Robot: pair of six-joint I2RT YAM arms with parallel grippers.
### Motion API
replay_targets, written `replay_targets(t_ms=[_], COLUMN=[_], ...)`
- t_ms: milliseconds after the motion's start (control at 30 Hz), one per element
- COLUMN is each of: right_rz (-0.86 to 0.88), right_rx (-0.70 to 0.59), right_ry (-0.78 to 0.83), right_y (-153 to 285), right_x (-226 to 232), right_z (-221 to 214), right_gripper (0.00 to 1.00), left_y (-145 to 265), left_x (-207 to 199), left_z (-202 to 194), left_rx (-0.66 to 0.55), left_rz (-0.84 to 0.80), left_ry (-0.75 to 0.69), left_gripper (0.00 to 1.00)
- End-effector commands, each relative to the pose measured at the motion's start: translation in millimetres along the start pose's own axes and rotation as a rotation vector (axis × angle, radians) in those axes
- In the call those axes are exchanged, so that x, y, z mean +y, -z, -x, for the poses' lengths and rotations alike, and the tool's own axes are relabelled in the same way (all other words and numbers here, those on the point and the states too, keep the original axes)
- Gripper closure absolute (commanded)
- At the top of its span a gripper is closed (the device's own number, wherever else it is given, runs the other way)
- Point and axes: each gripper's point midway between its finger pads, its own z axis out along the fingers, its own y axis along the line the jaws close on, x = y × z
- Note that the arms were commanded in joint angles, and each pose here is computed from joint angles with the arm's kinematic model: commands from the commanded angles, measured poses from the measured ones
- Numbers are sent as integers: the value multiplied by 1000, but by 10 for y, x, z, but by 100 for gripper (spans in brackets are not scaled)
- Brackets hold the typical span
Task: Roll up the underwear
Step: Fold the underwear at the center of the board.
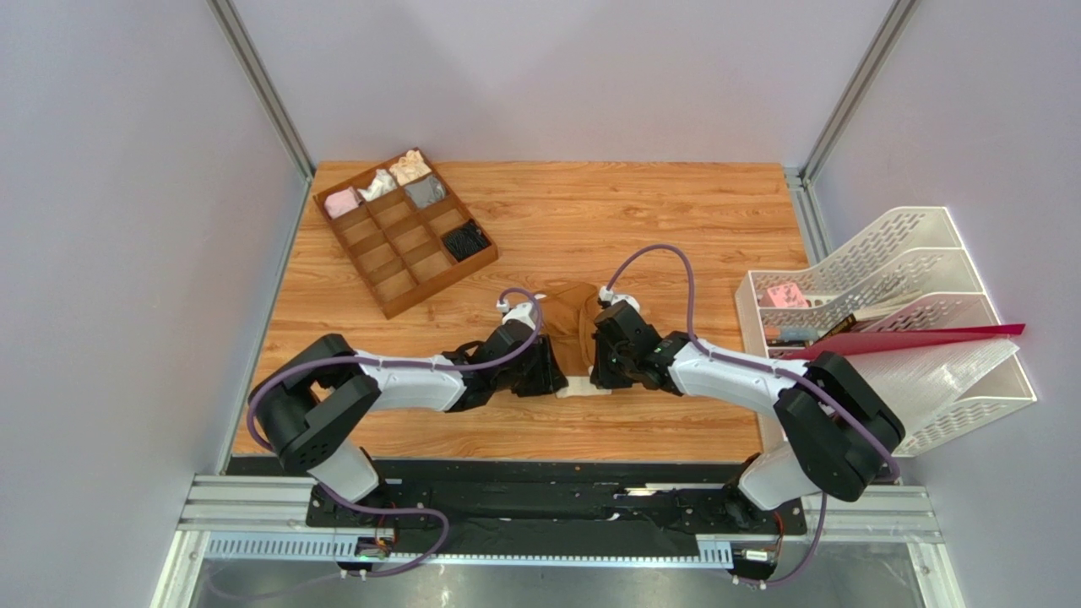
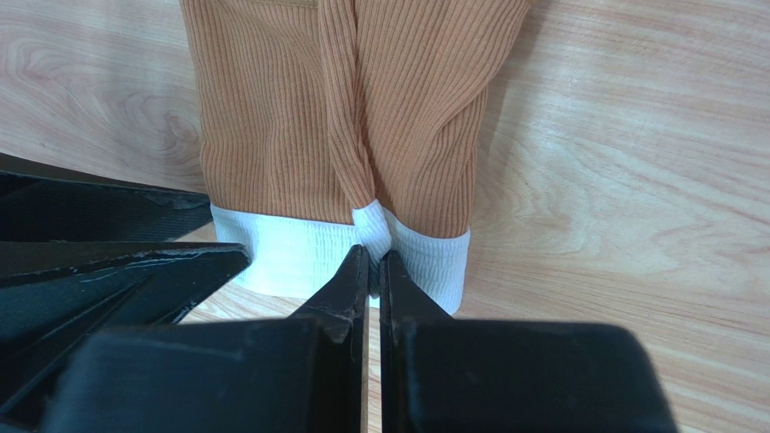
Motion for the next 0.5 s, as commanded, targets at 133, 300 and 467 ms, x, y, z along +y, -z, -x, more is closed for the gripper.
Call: replay_targets(t_ms=[133, 300, 467], right_rz=[-45, -25, -7], right_rx=[-8, -23, -74], right_ry=[-25, -28, -19], right_y=[-32, 21, 160], right_x=[-80, -10, 134], right_z=[-44, 2, 163], right_gripper=[100, 100, 100], left_y=[-129, -114, -134], left_x=[147, 134, 152], left_z=[-281, -224, -231], left_rx=[71, 44, 63], left_rz=[8, 3, 25], left_ry=[50, 36, 11], left_gripper=[64, 84, 100])
